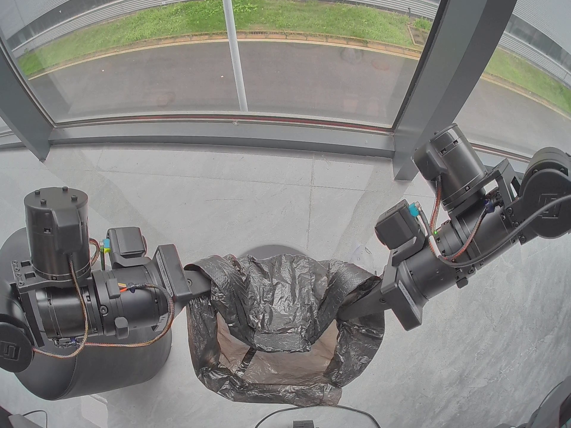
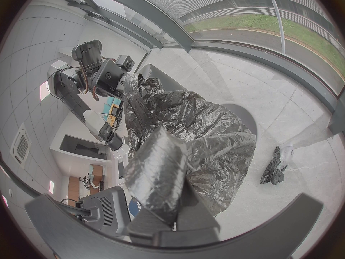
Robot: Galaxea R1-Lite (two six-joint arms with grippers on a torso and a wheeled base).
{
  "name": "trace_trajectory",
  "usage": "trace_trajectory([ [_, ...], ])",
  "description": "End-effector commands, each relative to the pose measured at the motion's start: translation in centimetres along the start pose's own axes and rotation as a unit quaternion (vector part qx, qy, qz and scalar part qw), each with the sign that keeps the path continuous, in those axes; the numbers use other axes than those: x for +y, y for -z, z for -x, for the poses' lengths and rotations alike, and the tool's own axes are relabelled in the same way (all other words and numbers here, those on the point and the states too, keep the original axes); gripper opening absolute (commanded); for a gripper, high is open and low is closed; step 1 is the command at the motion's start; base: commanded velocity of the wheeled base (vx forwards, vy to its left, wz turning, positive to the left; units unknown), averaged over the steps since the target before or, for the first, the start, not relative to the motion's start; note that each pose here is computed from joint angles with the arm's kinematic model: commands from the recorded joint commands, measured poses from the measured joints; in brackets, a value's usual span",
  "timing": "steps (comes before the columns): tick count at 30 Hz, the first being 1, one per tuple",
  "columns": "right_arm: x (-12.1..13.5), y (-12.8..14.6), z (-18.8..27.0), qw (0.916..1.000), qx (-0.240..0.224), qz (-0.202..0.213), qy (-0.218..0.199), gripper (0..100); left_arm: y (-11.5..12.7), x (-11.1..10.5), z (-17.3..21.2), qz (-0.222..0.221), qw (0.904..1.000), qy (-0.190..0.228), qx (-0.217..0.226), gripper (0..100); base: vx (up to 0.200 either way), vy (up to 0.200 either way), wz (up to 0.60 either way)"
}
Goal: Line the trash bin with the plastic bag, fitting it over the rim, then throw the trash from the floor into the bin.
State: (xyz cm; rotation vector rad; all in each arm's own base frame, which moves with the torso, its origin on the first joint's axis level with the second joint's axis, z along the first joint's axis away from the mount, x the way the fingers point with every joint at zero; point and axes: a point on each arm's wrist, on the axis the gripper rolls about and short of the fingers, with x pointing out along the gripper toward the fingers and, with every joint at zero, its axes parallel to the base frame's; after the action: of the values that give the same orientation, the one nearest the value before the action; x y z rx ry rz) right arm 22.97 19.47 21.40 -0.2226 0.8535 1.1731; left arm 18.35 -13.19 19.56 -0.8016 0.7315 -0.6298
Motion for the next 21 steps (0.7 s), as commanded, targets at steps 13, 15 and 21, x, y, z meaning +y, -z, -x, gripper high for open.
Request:
trace_trajectory([
  [13,-4.3,1.1,-5.3,0.9990,-0.015,-0.038,-0.020,0,-1.2,3.7,-2.7,0.027,0.9980,-0.057,-0.008,0,0.000,0.000,0.00],
  [15,-4.6,1.2,-5.9,0.9988,-0.026,-0.037,-0.019,0,-1.2,4.1,-3.1,0.028,0.9979,-0.057,-0.010,0,0.000,0.000,0.00],
  [21,-5.4,2.1,-7.6,0.9988,-0.022,-0.039,-0.019,0,-1.1,5.2,-3.7,0.033,0.9986,-0.041,0.007,0,0.000,0.000,0.00],
])
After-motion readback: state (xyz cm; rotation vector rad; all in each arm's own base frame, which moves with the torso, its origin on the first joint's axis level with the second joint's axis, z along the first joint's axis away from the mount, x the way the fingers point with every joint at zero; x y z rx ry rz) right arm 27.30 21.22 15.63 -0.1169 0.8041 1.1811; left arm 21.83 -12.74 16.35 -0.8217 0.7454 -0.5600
